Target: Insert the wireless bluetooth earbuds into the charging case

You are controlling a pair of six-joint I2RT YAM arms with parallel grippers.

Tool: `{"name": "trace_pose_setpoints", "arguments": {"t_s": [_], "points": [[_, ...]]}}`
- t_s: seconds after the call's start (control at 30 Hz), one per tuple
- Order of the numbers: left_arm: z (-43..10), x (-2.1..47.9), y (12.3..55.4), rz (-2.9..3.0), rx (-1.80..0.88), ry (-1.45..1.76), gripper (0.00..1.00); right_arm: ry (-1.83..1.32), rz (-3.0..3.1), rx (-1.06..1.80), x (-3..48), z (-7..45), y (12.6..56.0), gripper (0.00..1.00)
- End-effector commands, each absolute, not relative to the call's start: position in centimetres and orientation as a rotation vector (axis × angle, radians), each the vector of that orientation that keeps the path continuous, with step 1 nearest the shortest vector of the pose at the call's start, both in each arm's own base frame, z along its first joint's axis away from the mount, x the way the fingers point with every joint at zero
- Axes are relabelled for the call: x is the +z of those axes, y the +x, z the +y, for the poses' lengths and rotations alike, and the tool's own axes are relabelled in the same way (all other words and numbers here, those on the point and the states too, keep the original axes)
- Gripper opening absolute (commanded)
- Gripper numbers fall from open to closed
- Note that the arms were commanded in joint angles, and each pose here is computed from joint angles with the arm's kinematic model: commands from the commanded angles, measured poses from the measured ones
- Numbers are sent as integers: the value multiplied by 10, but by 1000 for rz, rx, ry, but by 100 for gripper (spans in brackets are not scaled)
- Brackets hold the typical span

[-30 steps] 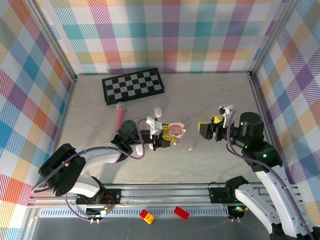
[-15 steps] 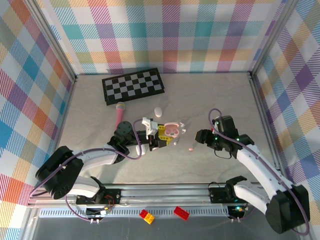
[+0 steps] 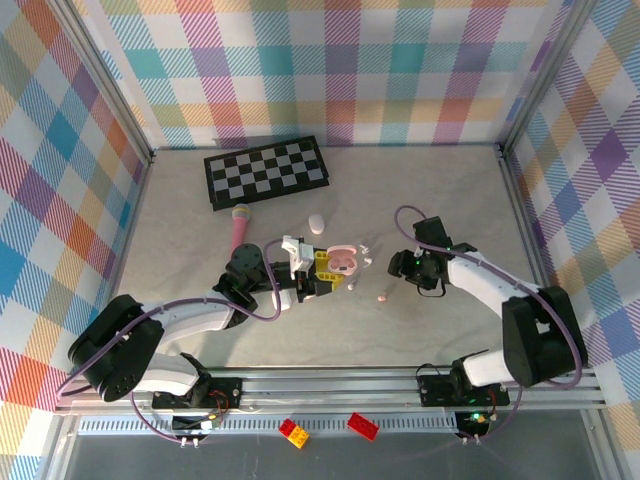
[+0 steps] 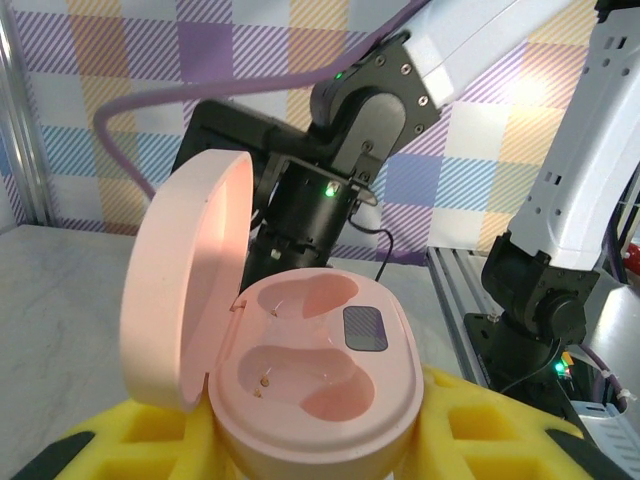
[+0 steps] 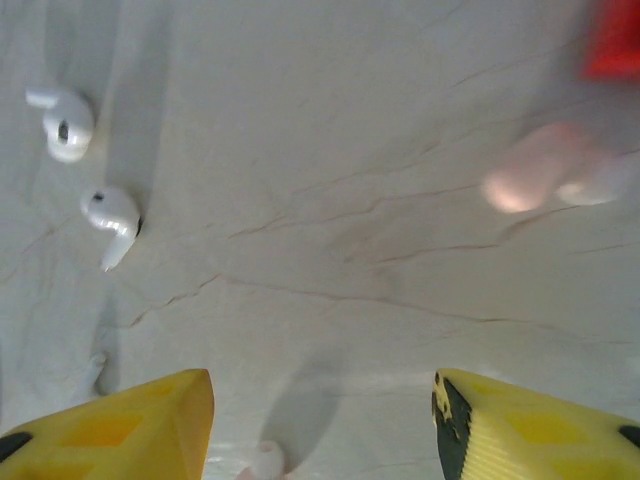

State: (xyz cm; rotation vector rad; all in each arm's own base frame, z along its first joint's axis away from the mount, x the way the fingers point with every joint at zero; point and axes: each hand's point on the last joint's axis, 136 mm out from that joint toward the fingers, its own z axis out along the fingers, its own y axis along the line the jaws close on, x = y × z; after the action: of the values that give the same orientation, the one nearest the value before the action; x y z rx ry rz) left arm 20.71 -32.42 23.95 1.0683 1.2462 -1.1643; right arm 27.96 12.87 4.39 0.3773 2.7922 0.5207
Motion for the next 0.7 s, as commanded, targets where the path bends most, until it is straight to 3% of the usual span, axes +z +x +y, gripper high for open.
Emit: {"name": "trace_pose_setpoints", "arguments": {"t_s": [0.0, 0.67], "points": [[-318, 249, 204, 1192, -1144, 1062, 33, 241, 2836, 759, 48, 164, 272, 60], [-312, 253, 206, 1202, -1126, 1045, 33, 102, 2918, 808, 28, 184, 244, 58]]}}
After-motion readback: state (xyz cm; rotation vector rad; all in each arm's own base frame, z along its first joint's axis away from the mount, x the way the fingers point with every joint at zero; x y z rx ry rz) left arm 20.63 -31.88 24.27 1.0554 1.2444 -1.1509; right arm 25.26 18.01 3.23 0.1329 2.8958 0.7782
